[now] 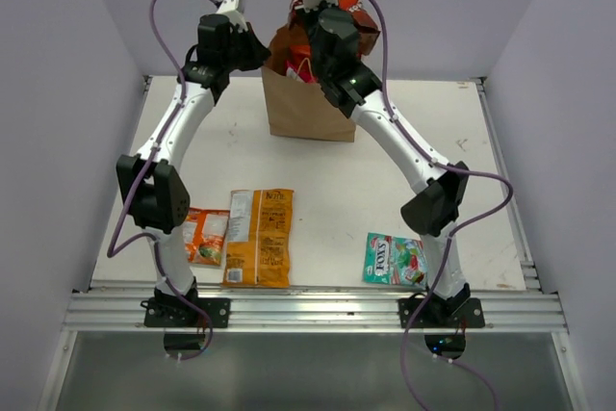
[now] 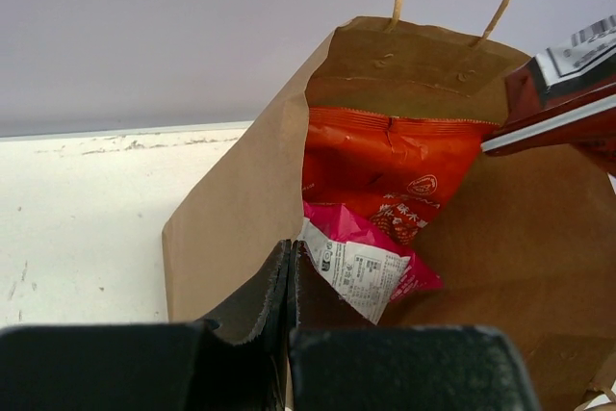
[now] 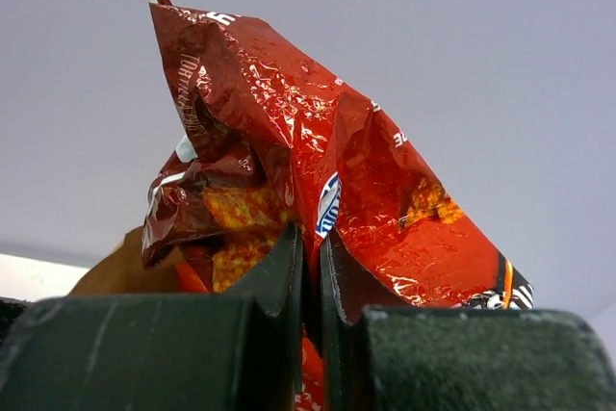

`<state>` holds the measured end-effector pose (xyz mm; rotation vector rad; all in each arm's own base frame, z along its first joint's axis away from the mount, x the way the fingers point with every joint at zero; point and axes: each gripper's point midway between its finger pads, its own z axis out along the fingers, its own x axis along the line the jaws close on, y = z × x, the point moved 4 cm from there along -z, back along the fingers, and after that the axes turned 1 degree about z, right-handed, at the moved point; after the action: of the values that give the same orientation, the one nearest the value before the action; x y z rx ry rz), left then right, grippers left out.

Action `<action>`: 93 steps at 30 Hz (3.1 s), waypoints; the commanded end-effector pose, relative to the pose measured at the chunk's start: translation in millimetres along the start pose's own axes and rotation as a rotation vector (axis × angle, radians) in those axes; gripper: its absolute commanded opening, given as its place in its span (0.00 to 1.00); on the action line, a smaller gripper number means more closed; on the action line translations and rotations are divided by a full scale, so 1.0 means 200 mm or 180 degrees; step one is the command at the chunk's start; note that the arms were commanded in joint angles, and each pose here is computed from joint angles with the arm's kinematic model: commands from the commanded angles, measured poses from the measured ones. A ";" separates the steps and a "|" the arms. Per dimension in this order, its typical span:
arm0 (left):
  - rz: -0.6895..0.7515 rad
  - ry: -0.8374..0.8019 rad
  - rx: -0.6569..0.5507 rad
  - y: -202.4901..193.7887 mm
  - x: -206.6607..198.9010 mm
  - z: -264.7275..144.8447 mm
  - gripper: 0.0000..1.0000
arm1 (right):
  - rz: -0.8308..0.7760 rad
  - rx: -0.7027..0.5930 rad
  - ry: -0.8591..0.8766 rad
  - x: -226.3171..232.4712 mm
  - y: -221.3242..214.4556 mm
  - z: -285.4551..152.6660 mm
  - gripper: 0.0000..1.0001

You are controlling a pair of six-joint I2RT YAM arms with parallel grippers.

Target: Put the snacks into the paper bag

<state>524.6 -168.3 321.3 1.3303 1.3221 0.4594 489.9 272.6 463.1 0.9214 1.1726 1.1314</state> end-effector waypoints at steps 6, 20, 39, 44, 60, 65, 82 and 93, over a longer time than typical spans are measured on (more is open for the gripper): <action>0.0099 -0.0036 -0.0145 0.10 -0.04 -0.10 0.00 | 0.0574 0.0019 0.0346 0.06 -0.05 -0.02 0.00; 0.0097 -0.0067 -0.0143 0.10 -0.04 -0.10 0.00 | 0.0376 0.0877 0.0875 0.26 -0.52 -0.11 0.86; 0.0097 -0.0058 -0.0147 0.11 -0.04 -0.08 0.00 | 0.0610 0.1387 0.3200 0.51 -0.33 -0.96 0.87; 0.0102 -0.0033 -0.0137 0.10 -0.03 -0.09 0.00 | 0.0088 0.1669 0.3813 0.80 -0.56 -1.32 0.87; 0.0116 -0.0021 -0.0095 0.07 -0.03 -0.11 0.00 | -0.0473 0.2845 0.4123 1.09 -1.44 -1.62 0.87; 0.0103 -0.0023 -0.0084 0.06 -0.02 -0.11 0.00 | -0.0782 0.3144 0.4187 1.06 -1.64 -1.74 0.87; 0.0041 -0.0086 -0.0003 0.02 -0.01 -0.05 0.00 | -0.1174 0.3230 0.3355 0.71 -1.45 -1.71 0.00; 0.0077 -0.0070 -0.0068 0.07 -0.01 -0.08 0.00 | -0.0807 0.1451 0.1962 0.13 0.06 -1.17 0.00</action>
<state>518.2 -165.7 320.1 1.3432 1.3191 0.4500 255.6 356.2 331.2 0.7413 2.3367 1.0063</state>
